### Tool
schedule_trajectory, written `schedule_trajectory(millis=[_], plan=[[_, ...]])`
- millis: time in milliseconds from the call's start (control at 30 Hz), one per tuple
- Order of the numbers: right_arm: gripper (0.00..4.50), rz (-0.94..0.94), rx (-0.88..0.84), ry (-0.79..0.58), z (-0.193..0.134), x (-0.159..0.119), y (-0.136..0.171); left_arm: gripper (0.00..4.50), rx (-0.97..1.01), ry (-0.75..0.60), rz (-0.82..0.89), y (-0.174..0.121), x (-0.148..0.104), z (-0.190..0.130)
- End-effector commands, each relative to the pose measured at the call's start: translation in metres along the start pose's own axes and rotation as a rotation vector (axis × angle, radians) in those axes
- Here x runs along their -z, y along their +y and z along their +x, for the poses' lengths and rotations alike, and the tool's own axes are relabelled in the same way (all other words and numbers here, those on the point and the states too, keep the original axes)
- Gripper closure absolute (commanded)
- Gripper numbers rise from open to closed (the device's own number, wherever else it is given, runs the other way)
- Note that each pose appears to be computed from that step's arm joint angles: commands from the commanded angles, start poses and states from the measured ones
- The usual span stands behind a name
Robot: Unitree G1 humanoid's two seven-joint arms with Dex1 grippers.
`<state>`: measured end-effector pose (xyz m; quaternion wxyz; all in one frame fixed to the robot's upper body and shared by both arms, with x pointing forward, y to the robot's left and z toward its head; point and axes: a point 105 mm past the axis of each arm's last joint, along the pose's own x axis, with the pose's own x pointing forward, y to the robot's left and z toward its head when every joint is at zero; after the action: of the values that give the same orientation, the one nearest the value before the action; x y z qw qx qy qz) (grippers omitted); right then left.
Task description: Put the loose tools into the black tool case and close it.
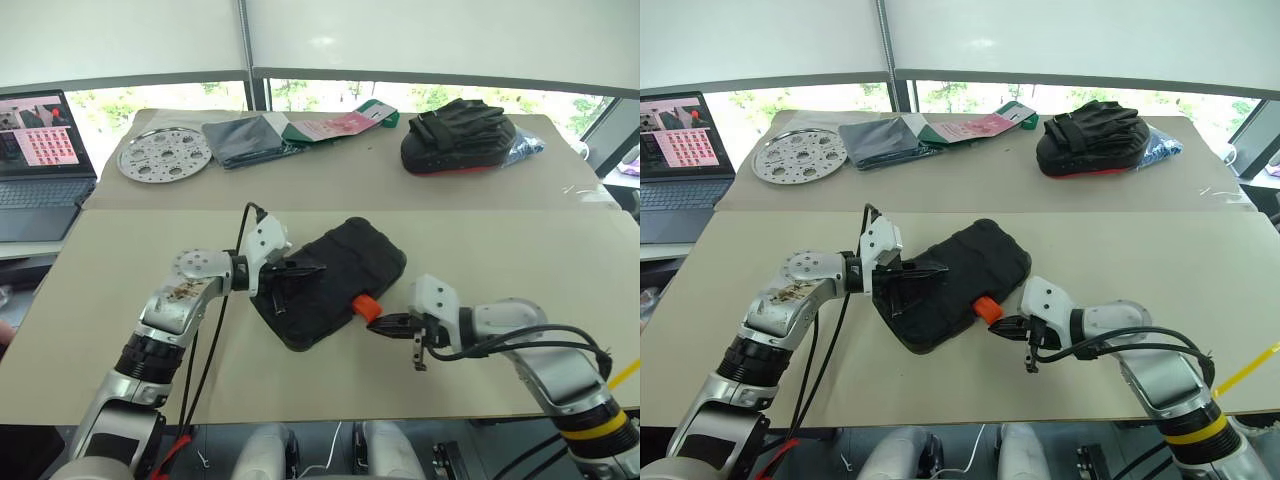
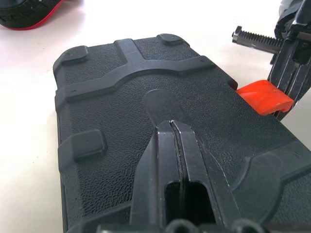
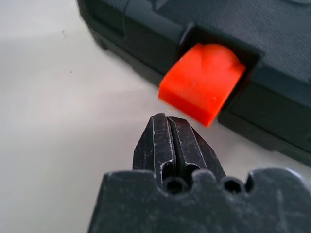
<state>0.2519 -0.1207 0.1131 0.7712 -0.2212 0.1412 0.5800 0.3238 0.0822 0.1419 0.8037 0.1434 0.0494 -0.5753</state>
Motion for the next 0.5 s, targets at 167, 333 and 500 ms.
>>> schedule_trajectory(millis=[167,333,500], plan=[[4.46,-0.015,0.027,-0.110,-0.022,-0.029,-0.003,4.50,0.009,0.069,-0.054,-0.006,0.023,0.000],[4.46,-0.027,0.052,-0.107,-0.013,-0.025,-0.008,4.50,0.014,0.071,-0.057,-0.006,0.024,0.000],[4.46,-0.045,0.036,-0.086,-0.003,-0.020,-0.008,4.50,0.012,0.075,-0.057,-0.006,0.024,-0.001]])
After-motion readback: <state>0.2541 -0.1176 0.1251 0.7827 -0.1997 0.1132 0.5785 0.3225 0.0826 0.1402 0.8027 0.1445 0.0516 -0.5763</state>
